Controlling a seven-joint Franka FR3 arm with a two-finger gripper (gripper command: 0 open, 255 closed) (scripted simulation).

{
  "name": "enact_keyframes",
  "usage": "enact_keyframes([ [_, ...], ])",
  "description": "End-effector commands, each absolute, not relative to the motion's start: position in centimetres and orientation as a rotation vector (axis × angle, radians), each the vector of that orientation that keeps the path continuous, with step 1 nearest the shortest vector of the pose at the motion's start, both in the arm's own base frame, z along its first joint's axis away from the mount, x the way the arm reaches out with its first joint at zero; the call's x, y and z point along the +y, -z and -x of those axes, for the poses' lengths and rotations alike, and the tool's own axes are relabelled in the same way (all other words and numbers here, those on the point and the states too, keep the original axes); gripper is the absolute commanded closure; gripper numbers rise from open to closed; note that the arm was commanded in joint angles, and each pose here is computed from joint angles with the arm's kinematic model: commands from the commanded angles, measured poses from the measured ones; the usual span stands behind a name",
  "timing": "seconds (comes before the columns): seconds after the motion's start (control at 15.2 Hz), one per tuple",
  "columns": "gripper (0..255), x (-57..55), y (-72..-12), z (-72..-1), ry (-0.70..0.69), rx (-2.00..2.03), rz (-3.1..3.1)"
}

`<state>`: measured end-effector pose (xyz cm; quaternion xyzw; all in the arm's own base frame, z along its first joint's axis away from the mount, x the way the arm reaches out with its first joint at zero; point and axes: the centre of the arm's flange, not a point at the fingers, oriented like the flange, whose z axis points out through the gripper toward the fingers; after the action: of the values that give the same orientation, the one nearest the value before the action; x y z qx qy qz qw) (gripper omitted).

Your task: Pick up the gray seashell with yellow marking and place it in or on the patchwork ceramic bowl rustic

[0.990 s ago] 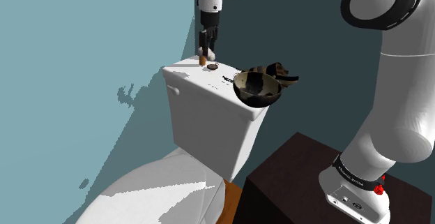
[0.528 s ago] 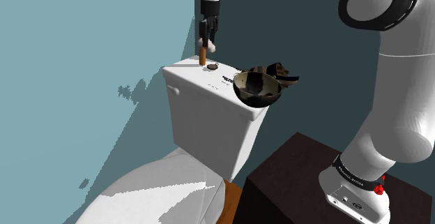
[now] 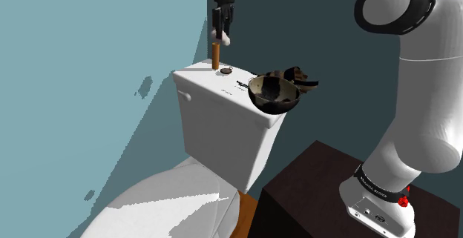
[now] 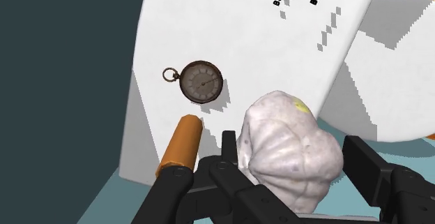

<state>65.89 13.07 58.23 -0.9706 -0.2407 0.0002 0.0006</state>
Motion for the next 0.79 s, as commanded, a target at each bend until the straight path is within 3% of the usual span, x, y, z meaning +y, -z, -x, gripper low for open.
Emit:
enact_keyframes([
  [0.0, 255, 13.1, -59.3, -65.9, -0.002, -0.756, 3.048],
  [0.73, 255, 13.4, -59.9, -52.7, -0.002, -0.756, 3.048],
])
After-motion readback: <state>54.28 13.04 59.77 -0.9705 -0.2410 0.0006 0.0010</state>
